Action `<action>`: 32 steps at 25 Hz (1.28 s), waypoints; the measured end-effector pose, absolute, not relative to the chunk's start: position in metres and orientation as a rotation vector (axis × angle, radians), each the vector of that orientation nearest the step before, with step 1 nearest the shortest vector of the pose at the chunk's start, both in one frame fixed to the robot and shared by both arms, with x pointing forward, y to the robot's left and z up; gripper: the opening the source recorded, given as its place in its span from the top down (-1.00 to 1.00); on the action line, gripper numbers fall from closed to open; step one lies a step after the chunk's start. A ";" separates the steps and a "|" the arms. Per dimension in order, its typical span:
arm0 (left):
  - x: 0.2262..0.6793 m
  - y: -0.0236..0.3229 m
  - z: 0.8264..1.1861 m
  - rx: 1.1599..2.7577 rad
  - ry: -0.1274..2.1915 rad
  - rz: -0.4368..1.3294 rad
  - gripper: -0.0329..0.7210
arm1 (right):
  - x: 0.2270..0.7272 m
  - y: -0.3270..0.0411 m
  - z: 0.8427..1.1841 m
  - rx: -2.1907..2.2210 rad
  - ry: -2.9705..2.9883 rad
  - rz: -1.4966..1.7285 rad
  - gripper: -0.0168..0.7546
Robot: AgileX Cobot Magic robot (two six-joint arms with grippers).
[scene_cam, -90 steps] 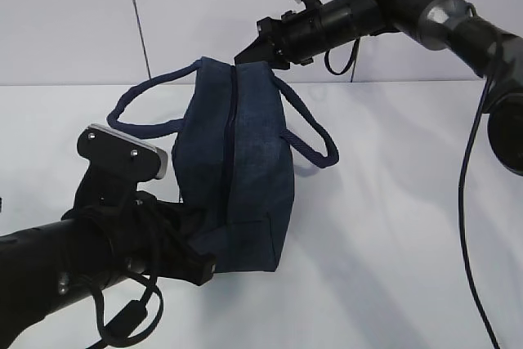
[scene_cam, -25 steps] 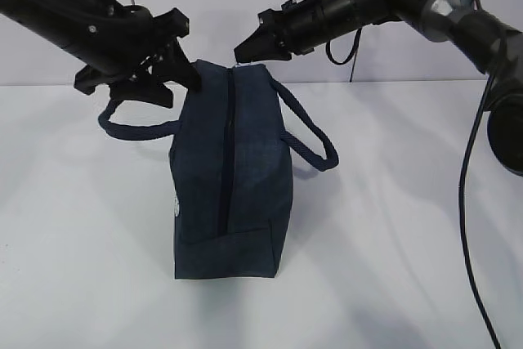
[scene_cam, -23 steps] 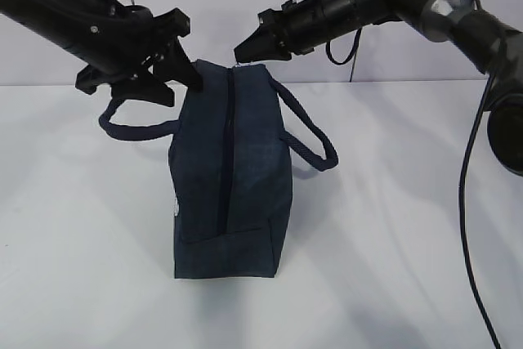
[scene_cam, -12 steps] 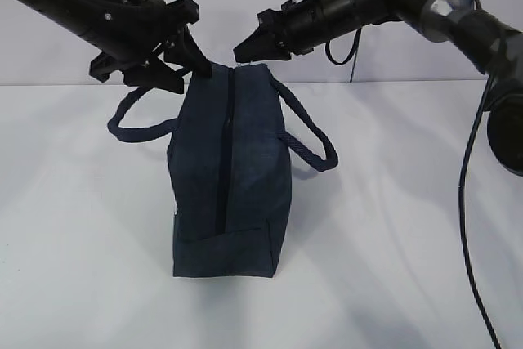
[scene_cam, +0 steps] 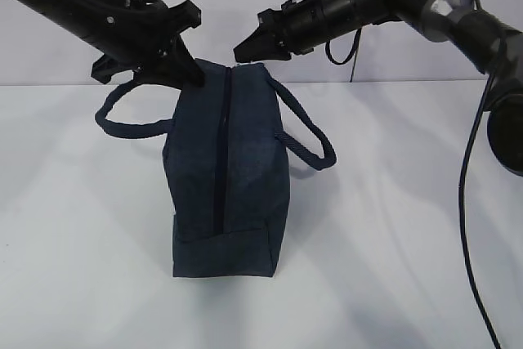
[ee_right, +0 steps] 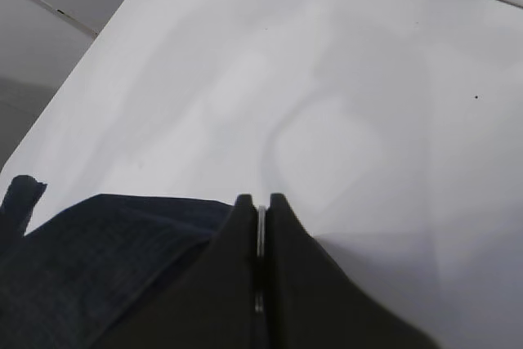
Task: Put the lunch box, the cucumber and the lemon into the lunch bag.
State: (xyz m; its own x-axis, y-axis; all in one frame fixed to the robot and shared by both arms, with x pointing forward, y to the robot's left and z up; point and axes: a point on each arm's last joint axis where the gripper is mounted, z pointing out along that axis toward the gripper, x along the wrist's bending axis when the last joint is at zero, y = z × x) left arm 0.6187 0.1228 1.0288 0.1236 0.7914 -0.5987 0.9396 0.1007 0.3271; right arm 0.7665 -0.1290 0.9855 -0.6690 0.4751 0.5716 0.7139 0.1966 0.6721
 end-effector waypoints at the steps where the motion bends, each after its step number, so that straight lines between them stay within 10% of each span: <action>1: 0.619 0.123 1.029 1.721 1.684 -0.269 0.70 | 0.766 -0.129 0.986 -1.137 -2.232 -1.464 0.99; 32: 0.619 0.123 1.029 1.783 1.612 -0.233 0.90 | 0.776 -0.129 0.984 -1.619 -1.684 -1.343 0.99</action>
